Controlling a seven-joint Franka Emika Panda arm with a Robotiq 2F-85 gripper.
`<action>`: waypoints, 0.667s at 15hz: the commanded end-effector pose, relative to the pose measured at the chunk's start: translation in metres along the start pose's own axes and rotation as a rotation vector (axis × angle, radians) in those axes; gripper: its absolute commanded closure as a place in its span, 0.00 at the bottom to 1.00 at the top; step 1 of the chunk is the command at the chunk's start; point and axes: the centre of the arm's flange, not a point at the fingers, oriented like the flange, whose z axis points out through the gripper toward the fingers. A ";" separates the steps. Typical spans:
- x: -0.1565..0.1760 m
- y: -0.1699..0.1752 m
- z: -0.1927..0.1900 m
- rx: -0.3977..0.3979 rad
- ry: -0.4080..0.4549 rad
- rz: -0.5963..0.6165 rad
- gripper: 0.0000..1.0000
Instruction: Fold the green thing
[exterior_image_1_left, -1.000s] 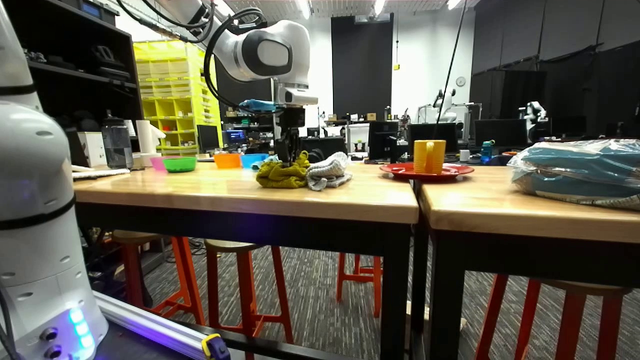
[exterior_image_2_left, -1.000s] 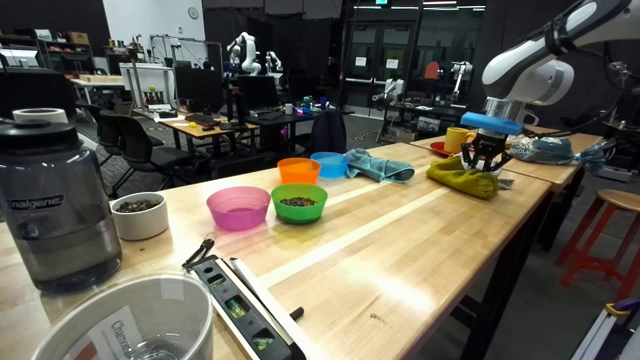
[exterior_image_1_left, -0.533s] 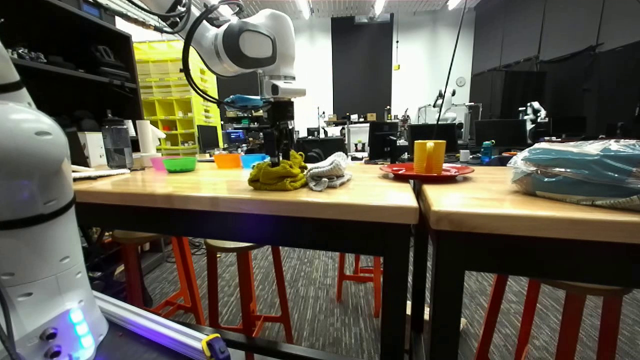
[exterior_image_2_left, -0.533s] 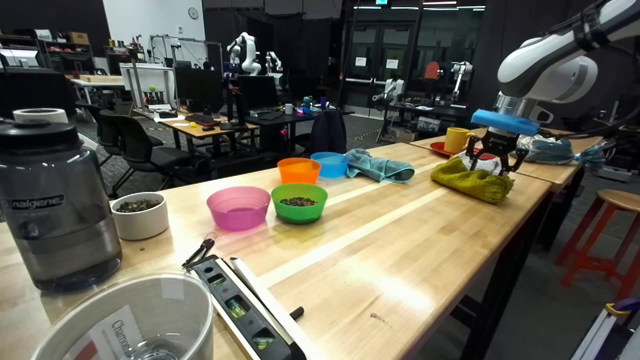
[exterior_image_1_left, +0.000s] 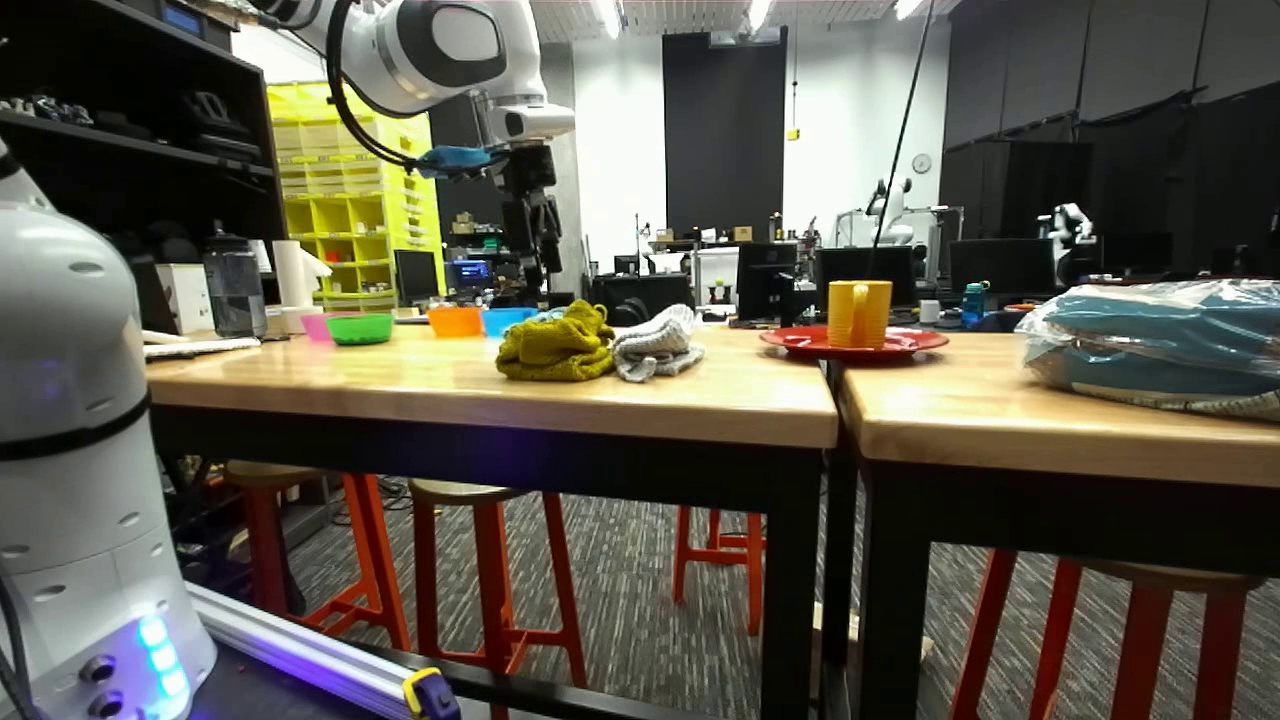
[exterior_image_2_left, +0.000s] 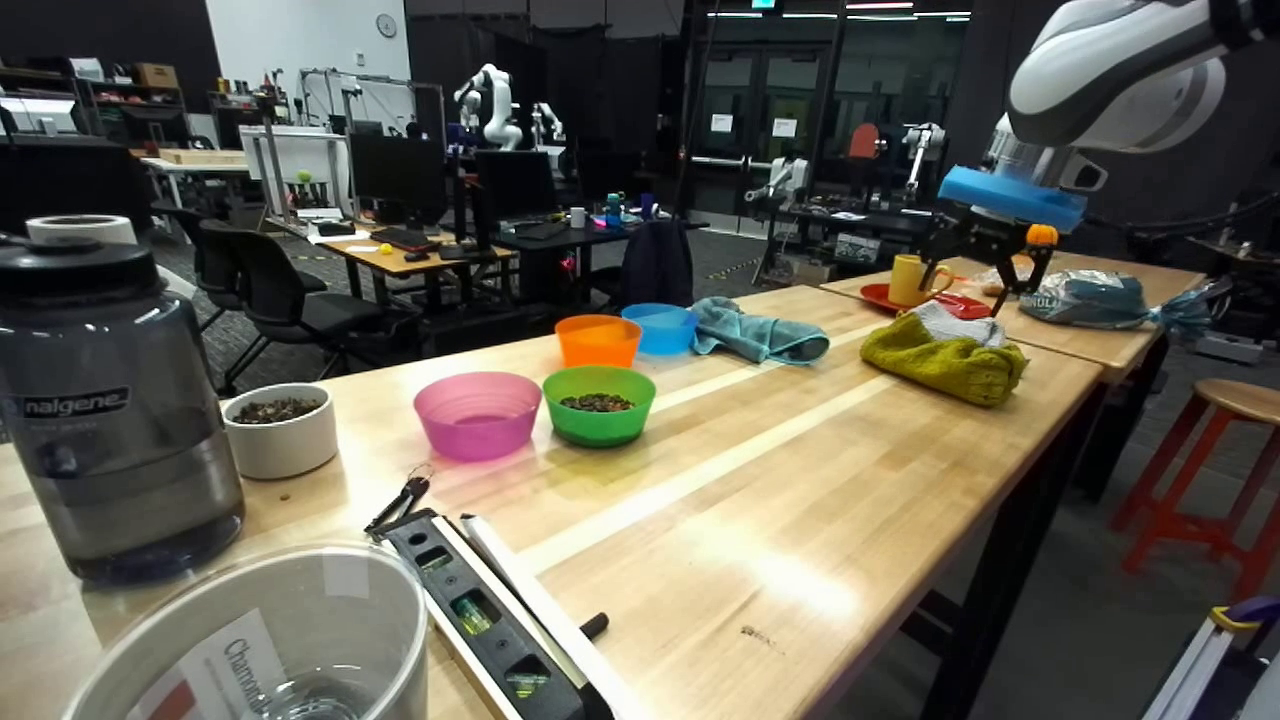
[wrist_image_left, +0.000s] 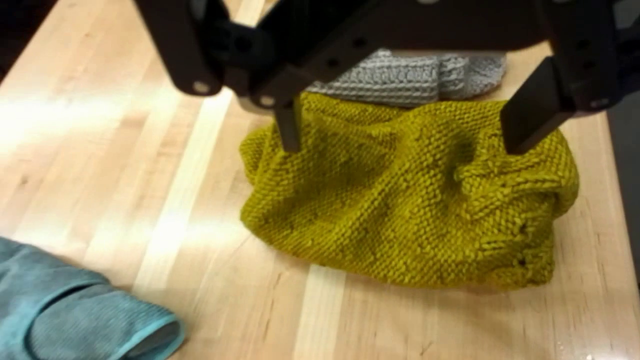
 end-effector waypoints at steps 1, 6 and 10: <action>-0.022 -0.018 -0.026 0.030 0.016 -0.129 0.00; -0.076 -0.043 -0.030 -0.004 -0.003 -0.436 0.00; -0.112 -0.050 -0.031 -0.029 -0.016 -0.662 0.00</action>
